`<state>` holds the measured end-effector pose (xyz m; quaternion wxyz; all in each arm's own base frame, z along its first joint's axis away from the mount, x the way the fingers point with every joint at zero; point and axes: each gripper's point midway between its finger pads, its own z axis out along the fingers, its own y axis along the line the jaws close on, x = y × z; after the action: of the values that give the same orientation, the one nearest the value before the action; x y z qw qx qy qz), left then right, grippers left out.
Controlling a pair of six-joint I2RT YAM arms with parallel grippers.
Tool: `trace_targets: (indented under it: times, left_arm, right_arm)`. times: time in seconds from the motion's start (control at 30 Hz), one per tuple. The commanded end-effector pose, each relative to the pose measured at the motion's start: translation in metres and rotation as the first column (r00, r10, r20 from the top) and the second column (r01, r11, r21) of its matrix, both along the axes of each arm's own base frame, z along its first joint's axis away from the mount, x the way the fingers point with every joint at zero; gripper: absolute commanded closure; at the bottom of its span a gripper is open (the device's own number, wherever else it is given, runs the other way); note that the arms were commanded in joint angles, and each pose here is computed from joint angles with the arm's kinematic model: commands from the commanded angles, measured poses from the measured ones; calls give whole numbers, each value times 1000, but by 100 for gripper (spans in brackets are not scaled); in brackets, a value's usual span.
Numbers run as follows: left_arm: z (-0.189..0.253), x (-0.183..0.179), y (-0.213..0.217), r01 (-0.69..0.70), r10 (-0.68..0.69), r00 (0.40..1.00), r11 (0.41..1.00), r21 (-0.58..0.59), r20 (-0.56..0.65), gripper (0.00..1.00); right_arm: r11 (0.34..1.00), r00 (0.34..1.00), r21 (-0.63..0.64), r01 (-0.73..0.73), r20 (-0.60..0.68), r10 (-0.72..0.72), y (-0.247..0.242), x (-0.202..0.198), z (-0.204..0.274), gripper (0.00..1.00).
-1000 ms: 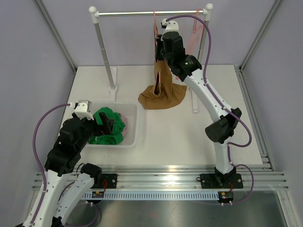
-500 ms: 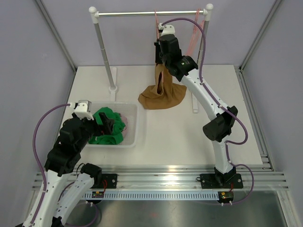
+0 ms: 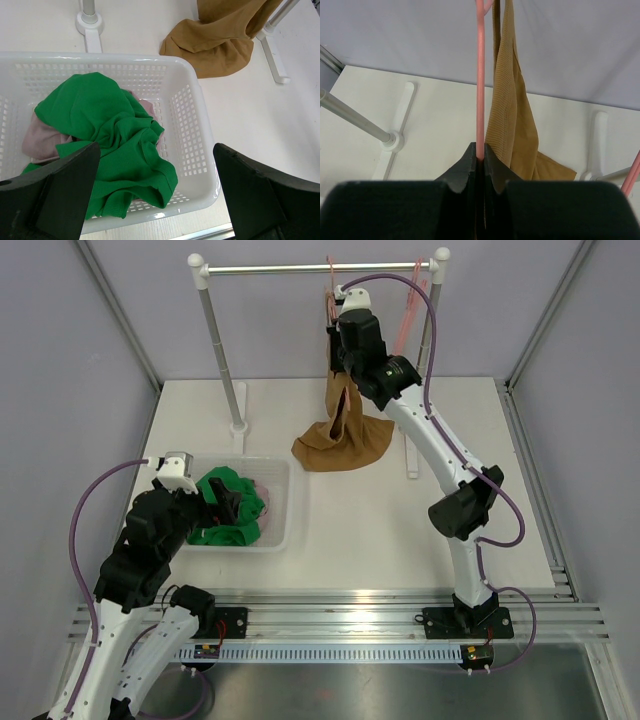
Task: Remove the tank top from the hanger
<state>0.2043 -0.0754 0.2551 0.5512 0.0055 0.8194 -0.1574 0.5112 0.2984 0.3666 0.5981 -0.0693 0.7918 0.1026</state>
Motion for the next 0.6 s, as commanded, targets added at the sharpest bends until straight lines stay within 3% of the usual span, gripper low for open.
trace_targets:
  times: [0.0, 0.37, 0.57]
  left_arm:
    - [10, 3, -5, 30, -29, 999, 1000, -11, 45, 1]
    - [9, 5, -4, 22, -22, 999, 1000, -6, 40, 1]
    - [9, 5, -4, 19, -19, 999, 1000, -5, 39, 1]
  right_arm:
    - [997, 990, 67, -30, 142, 20, -7, -18, 72, 100]
    - [992, 971, 110, -67, 237, 39, -17, -38, 119, 100]
    - [990, 974, 113, -86, 217, 59, -17, -46, 119, 100]
